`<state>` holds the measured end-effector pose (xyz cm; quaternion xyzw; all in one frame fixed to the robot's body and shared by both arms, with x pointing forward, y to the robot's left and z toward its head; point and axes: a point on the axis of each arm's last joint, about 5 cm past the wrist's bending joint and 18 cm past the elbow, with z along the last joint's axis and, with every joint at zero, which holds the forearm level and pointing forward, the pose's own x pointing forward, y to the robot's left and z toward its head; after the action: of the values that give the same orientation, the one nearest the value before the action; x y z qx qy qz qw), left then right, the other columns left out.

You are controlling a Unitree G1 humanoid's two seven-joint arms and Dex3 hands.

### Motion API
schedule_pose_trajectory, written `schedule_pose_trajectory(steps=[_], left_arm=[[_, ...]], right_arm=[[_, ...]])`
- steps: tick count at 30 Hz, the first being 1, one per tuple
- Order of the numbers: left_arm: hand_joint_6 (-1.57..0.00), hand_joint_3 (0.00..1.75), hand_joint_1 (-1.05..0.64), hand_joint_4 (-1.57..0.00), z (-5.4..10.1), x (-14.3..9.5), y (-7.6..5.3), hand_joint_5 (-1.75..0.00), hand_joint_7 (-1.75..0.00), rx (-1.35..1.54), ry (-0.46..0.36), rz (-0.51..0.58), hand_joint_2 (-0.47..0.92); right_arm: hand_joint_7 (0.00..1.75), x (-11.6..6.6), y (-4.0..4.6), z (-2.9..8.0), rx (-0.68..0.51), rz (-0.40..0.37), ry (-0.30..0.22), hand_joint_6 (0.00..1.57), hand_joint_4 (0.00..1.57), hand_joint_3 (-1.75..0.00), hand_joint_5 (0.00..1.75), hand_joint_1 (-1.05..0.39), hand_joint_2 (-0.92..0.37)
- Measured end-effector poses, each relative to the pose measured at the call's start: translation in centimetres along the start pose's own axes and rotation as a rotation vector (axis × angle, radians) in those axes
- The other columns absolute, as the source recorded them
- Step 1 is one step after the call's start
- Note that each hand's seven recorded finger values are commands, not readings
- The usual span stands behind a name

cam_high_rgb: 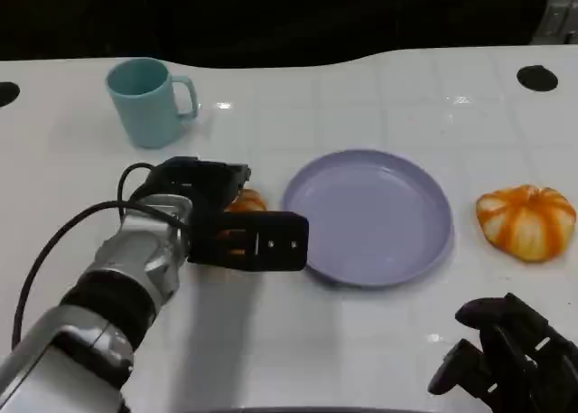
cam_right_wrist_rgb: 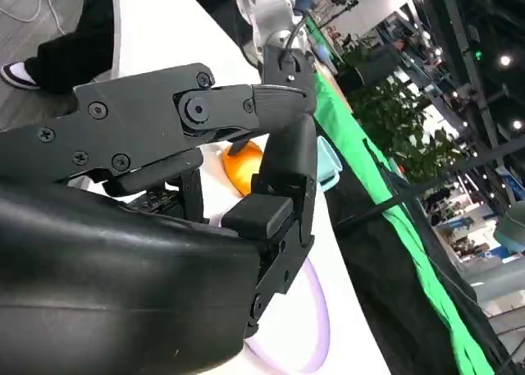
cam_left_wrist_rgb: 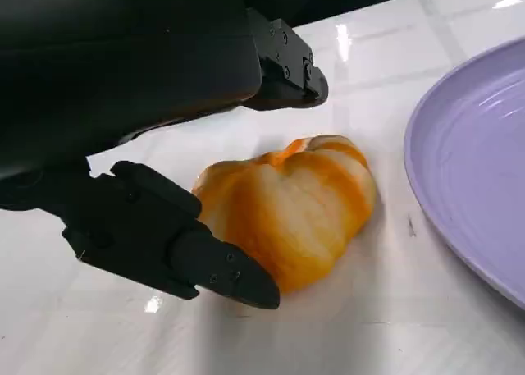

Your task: Grasp the bread from the table and place it into the plate.

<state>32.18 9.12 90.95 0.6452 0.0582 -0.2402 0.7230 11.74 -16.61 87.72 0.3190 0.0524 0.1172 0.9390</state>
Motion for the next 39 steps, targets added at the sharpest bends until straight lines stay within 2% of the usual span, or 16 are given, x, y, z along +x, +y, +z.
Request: schedule_pose_trajectory(steps=[8, 16, 23, 34, 39], left_arm=[[-0.16, 0.00, -0.40, -0.01, 0.5, 0.4, -0.7, -0.03, -0.01, -0.022, 0.005, -0.071, 0.75], [-0.14, 0.01, -0.39, -0.02, 0.7, 0.6, -0.8, -0.02, 0.00, -0.031, 0.010, -0.098, 0.78], [-0.13, 0.01, -0.41, -0.01, 0.7, 0.5, -1.8, -0.01, 0.00, 0.019, 0.009, -0.004, 0.81], [-0.16, 0.00, -0.42, -0.07, 0.7, 0.5, -2.5, -0.04, -0.01, 0.067, 0.012, 0.045, 0.80], [-0.20, 0.00, -0.33, -0.12, 0.7, 0.5, -2.4, -0.06, -0.02, 0.062, 0.001, 0.041, 0.81]], right_arm=[[1.00, -0.1, 0.02, 0.0, 0.001, -0.002, -0.001, 0.64, 0.57, -0.24, 1.51, -0.54, -0.92], [0.98, -0.3, 0.07, 0.1, -0.003, -0.004, -0.003, 0.62, 0.56, -0.24, 1.49, -0.53, -0.92], [0.97, -0.5, -0.05, 0.2, 0.007, 0.002, -0.006, 0.63, 0.58, -0.23, 1.47, -0.53, -0.92], [0.94, -0.7, -0.16, 0.1, 0.006, 0.005, 0.001, 0.65, 0.58, -0.22, 1.45, -0.53, -0.92], [0.89, -0.8, -0.21, 0.1, 0.007, 0.002, 0.003, 0.67, 0.59, -0.22, 1.42, -0.52, -0.92]])
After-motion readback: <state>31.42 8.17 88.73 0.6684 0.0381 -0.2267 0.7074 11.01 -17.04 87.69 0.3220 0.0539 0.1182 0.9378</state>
